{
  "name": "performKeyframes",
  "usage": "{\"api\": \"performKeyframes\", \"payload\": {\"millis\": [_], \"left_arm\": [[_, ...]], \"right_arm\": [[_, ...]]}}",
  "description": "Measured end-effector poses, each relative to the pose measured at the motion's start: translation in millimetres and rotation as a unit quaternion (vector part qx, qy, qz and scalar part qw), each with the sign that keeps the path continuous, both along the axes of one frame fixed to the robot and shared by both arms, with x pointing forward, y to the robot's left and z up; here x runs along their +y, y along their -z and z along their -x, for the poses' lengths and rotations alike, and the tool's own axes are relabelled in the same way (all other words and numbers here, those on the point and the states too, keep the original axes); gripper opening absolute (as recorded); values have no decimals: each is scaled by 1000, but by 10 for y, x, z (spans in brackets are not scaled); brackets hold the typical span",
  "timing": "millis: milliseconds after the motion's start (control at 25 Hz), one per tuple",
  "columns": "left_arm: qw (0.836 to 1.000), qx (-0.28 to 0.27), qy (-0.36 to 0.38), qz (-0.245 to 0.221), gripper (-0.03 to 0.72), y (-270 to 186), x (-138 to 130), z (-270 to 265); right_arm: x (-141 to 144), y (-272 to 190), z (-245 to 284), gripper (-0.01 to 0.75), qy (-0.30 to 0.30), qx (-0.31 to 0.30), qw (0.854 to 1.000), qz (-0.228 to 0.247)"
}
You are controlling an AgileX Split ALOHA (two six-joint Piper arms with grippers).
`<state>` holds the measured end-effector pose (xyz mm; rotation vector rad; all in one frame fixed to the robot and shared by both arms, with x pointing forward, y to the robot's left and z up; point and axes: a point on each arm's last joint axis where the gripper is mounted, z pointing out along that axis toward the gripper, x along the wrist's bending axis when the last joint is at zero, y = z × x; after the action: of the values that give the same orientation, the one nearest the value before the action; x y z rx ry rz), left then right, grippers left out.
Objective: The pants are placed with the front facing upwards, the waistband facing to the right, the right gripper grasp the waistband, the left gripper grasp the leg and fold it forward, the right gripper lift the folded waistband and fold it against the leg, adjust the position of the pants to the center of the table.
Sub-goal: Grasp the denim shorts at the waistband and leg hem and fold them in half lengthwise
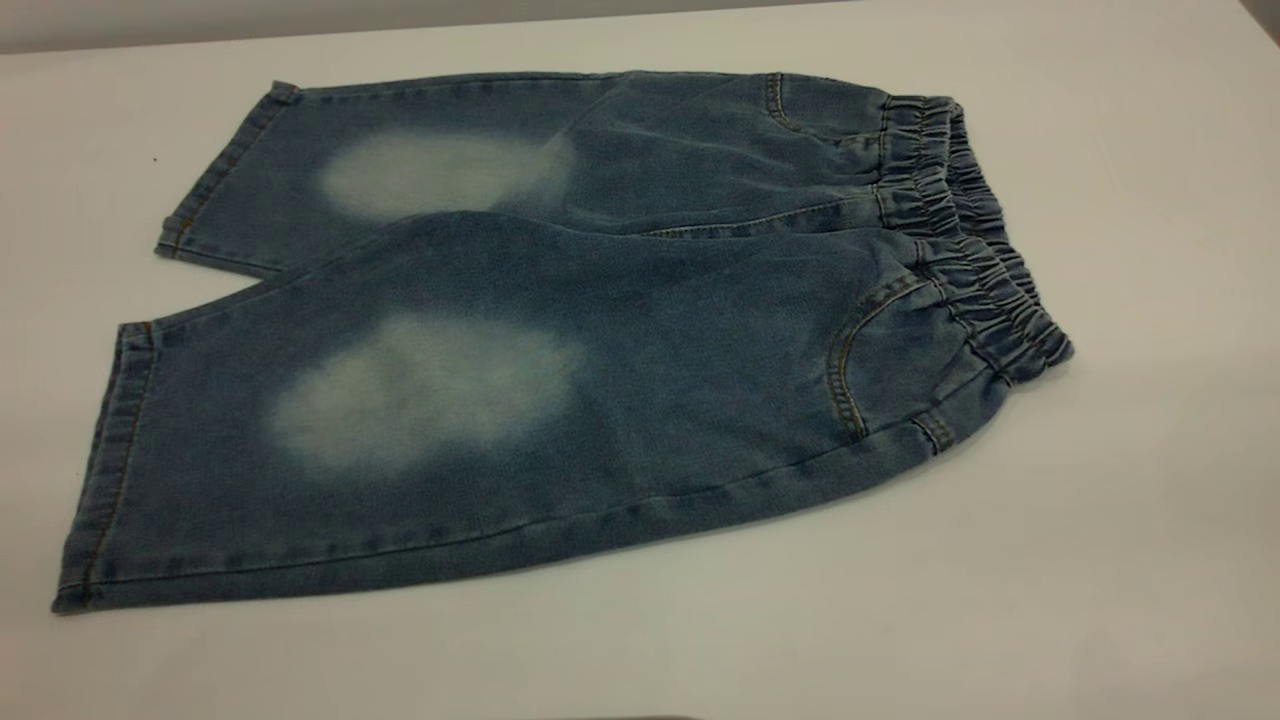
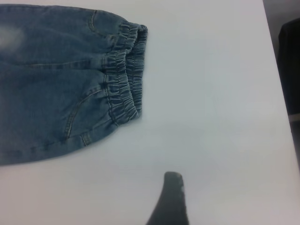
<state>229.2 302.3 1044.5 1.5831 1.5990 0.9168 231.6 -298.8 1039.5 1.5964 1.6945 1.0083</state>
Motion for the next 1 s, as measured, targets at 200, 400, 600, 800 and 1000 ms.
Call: {"api": "performKeyframes", "payload": {"millis": [200, 400, 600, 800, 1000], "left_arm": [[1000, 0, 0, 0, 547, 0, 0, 0], [1000, 2, -7, 12, 547, 0, 0, -7], [999, 19, -14, 21, 547, -185, 1, -191], [999, 33, -18, 28, 547, -478, 1, -731], [995, 83, -25, 52, 547, -479, -16, -1506]], "right_arm": [[0, 0, 0, 568, 0, 0, 1000, 0], [-2, -36, -2, 568, 1, -13, 1000, -1], [-4, -353, -32, 568, 13, -55, 998, -23], [69, -586, -489, 568, 20, -25, 999, -38], [226, -488, -1164, 568, 17, 53, 995, -78]]}}
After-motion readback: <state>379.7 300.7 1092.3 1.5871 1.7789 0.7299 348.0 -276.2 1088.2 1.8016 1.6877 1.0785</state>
